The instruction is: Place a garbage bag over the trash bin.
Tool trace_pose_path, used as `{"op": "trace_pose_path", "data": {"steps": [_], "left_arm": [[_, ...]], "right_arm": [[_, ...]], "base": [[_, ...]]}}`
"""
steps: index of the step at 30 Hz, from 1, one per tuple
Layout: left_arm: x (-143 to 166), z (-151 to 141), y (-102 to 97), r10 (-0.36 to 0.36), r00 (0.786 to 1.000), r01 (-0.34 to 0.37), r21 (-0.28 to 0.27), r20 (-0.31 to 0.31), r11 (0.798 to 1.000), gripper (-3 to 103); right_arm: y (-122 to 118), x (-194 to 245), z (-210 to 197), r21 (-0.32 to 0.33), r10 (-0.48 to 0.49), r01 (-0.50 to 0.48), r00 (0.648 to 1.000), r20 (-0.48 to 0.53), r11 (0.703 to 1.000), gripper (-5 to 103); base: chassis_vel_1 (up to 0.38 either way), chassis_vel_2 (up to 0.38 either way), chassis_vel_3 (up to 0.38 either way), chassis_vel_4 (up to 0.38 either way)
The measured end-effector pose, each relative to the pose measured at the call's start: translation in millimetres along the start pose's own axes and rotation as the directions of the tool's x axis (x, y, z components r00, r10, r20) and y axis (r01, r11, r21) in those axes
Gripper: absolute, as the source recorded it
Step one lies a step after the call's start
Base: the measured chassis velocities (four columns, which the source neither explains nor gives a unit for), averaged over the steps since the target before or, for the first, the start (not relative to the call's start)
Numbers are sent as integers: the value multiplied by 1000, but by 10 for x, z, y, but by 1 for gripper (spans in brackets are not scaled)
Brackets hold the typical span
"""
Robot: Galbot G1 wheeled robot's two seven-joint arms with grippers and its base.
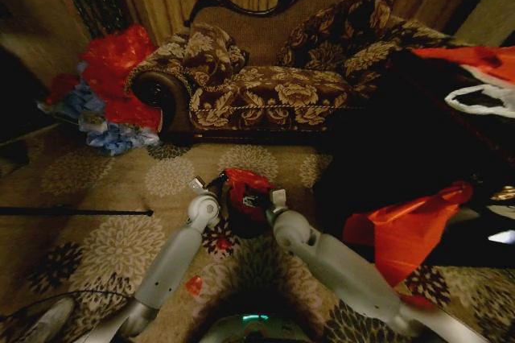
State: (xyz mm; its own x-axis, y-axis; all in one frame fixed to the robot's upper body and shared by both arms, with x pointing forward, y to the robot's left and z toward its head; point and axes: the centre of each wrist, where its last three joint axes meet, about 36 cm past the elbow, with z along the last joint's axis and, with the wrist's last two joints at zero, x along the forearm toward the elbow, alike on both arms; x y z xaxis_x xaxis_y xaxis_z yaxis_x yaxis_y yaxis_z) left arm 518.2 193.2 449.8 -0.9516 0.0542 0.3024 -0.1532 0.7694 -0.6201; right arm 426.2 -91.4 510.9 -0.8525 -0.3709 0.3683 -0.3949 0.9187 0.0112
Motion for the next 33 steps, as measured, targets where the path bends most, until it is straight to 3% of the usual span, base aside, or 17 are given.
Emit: {"op": "trace_pose_path", "data": {"steps": [3,5,16,22,31,33], "left_arm": [[-14,1,0,-1,1000,1,0,-1,1000,0],[-23,9,-4,-1,1000,1,-2,-3,1000,0],[-25,60,-56,10,1000,-10,-4,-14,1000,0],[37,89,-57,17,1000,-17,-3,-19,1000,0],[150,82,33,17,1000,-17,-10,-16,1000,0],[160,76,42,17,1000,-17,-11,-14,1000,0]], "right_arm": [[-153,-141,147,98,25,-27,1000,18,995,100],[-176,-221,221,114,29,-30,1000,5,993,100],[-150,-709,448,143,46,-31,993,-105,989,100],[-187,-920,442,153,90,-80,994,-63,985,103],[-296,-956,248,101,36,-33,999,-26,994,68],[-308,-968,237,95,33,-30,999,-24,995,68]], "base": [[0,0,0,0],[0,0,0,0],[0,0,0,0],[0,0,0,0],[0,0,0,0],[0,0,0,0]]}}
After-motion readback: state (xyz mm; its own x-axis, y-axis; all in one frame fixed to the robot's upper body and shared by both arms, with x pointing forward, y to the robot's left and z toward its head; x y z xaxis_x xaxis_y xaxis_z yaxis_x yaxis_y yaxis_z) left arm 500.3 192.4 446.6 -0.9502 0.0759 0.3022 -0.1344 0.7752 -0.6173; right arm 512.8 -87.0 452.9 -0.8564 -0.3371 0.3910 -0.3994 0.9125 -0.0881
